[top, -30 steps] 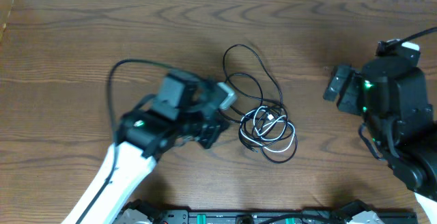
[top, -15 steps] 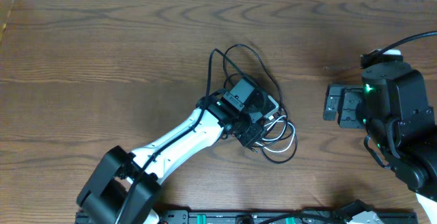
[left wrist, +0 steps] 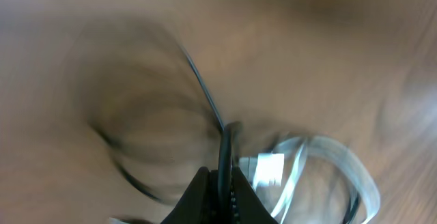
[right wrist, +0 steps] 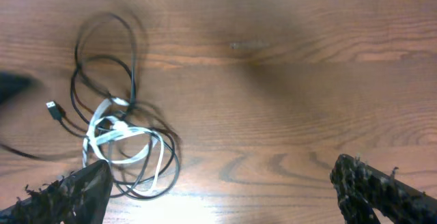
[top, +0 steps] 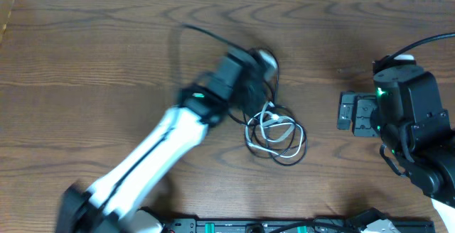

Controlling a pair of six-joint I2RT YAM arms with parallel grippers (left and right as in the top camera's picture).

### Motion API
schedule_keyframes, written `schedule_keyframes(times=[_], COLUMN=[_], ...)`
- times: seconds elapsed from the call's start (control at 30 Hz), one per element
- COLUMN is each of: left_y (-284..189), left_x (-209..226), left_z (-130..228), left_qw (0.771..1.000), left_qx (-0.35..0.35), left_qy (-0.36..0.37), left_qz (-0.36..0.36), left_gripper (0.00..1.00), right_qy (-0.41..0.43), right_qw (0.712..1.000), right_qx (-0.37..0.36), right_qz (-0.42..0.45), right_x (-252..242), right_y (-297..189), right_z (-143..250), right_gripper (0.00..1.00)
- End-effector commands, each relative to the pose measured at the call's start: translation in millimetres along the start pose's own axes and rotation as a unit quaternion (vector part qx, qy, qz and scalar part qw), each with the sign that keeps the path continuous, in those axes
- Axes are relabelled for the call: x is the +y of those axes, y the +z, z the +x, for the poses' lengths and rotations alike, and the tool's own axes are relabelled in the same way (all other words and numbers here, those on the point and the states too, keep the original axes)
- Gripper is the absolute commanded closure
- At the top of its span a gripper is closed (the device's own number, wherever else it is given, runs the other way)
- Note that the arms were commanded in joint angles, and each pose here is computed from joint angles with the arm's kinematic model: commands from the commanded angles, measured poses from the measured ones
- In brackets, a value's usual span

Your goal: Untangle cables

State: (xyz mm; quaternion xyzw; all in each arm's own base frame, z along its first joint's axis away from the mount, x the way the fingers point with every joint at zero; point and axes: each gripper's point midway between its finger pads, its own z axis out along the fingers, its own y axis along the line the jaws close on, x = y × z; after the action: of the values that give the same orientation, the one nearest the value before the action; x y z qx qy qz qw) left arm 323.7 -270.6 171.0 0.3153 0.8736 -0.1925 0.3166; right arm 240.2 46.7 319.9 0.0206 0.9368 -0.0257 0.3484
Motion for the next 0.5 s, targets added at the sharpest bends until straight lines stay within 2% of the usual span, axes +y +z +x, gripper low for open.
schedule_keyframes(times=[0.0,0.1,0.23,0.33,0.47], left_y=[-138,-197,-231,-222,-187], left_x=[12,19,21,21,28], left_z=[-96,-102,-87,-71,-41], left_qw=[0.979,0.964,0.960,0.969,0.986], left_qx=[-0.199,-0.260,-0.270,-0.234,-0.146], left_qy=[-0.008,-0.009,-0.008,-0.018,-0.042], left_qz=[-0.030,-0.055,-0.074,-0.072,-0.067], left_gripper=[0.93,0.93,0.93,0.93,0.92], right_qy=[-0.007,-0.011,-0.017,-0.022,-0.073], right_qw=[1.000,1.000,0.999,0.998,0.993], right_qx=[0.007,0.017,0.044,0.056,0.069], right_qz=[0.010,0.013,-0.004,-0.020,-0.067], right_x=[-1,1,13,19,34], right_y=[6,12,22,24,22], right_z=[-1,-1,4,8,14], right_gripper=[0.01,0.01,0.01,0.01,0.01])
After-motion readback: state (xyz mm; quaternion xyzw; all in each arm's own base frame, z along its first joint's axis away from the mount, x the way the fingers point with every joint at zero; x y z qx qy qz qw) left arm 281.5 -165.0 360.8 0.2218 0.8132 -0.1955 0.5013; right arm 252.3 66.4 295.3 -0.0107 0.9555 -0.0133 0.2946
